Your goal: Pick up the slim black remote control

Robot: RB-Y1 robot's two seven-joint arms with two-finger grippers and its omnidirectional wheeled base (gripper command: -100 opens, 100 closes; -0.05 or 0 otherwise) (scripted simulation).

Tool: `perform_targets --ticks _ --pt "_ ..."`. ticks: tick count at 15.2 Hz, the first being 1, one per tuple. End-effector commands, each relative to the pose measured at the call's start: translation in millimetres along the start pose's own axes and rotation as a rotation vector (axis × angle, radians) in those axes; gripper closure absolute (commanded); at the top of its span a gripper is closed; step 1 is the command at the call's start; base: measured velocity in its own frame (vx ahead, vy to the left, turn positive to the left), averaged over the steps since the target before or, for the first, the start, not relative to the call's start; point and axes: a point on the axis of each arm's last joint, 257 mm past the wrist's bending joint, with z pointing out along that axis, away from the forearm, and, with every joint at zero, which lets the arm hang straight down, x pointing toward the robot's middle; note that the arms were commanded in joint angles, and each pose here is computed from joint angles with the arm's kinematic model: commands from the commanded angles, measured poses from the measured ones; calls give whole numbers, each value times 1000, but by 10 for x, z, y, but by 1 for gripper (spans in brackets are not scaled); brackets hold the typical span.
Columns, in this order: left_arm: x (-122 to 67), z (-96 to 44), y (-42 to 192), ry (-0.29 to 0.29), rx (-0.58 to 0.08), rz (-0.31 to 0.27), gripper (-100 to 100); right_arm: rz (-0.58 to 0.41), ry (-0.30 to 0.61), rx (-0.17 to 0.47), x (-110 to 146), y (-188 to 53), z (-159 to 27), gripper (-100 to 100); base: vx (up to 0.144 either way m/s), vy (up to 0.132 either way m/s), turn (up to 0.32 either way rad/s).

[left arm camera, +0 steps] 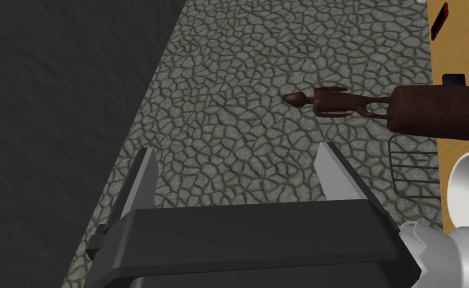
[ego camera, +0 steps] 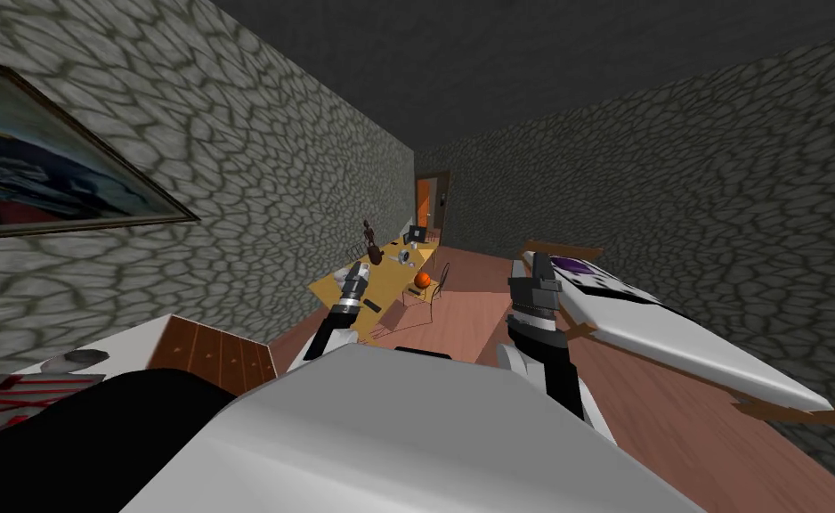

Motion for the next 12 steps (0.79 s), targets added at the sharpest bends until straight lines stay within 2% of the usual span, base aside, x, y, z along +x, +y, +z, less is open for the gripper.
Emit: perform_targets --ticks 1,2,3,4,5,6,8,9,10,11,12 --pt "-43 -18 128 2 -46 10 -100 0 0 0 0 0 0 0 28 20 -99" --pt "-86 -50 288 3 -94 21 -100 0 0 0 0 0 0 0 36 17 -116" --pt "-84 -52 311 3 -103 21 -100 0 0 0 0 0 0 0 34 14 -110" --pt "-133 -93 465 2 -150 31 -100 0 0 0 0 0 0 0 34 17 -132" --pt "-132 -98 501 3 -164 31 -100 0 0 0 0 0 0 0 32 21 -115" --pt "-186 -149 661 2 -213 42 -100 0 0 0 0 0 0 0 38 22 -161" --pt "-184 -158 699 3 -228 42 -100 0 0 0 0 0 0 0 31 20 -79" --pt "-243 -224 876 1 -284 51 -100 0 0 0 0 0 0 0 24 18 -105" --pt "-242 -232 902 2 -295 51 -100 0 0 0 0 0 0 0 25 19 -116" --pt "-306 -304 1059 -2 -344 60 -100 0 0 0 0 0 0 0 31 21 -183" --pt "-303 -321 1107 0 -364 60 -100 0 0 0 0 0 0 0 32 25 -149"
